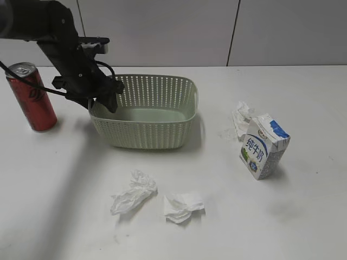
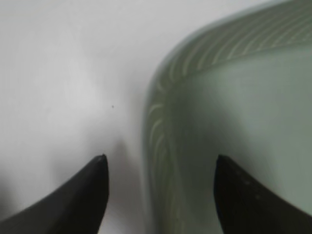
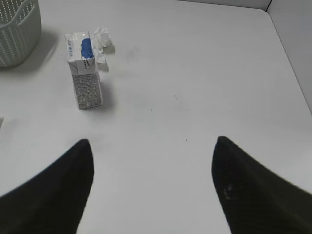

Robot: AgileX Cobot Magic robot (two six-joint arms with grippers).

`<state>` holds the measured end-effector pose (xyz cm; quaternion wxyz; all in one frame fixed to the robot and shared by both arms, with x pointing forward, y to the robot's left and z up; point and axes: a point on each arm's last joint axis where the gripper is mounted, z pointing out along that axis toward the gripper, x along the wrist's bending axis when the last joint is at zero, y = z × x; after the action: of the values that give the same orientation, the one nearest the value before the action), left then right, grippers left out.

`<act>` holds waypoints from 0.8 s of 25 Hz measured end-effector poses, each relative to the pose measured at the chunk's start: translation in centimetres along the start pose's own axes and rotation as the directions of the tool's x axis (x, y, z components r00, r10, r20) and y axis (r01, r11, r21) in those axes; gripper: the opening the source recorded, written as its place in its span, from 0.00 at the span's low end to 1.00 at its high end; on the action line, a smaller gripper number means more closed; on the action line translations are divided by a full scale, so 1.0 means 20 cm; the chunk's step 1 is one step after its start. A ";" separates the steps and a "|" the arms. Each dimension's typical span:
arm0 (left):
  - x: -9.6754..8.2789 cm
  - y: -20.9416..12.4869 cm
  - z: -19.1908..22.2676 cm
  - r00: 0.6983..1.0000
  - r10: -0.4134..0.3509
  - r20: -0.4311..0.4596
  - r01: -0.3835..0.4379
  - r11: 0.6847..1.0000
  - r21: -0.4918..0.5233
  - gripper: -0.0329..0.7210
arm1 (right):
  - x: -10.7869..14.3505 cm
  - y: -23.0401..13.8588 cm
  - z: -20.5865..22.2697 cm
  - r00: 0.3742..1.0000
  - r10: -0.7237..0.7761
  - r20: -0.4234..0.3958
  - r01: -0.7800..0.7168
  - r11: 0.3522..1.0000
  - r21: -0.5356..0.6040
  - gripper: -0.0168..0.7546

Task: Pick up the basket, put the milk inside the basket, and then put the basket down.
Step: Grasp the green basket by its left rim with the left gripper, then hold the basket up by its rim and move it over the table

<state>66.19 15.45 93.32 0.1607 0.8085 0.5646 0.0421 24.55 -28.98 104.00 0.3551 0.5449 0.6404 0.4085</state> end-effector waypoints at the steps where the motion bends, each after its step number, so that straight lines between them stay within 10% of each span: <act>1: 0.00 0.00 0.02 1.000 -0.010 0.000 0.010 1.000 -0.006 0.66 | 0.00 0.00 0.00 1.000 0.000 0.000 0.000 1.000 0.000 0.77; 7: 0.01 0.02 0.04 0.997 -0.074 -0.002 0.074 0.996 -0.047 0.07 | 0.00 0.00 0.00 1.000 0.000 0.000 0.000 1.000 0.000 0.77; 20: -0.02 0.05 -0.14 0.981 -0.194 0.012 0.194 0.976 -0.093 0.04 | 0.00 0.00 0.00 1.000 0.001 -0.001 -0.001 1.000 0.000 0.77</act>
<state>66.20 15.50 96.37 0.2027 0.7411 0.6380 0.0515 24.55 -28.97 104.00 0.3548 0.5449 0.6403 0.4088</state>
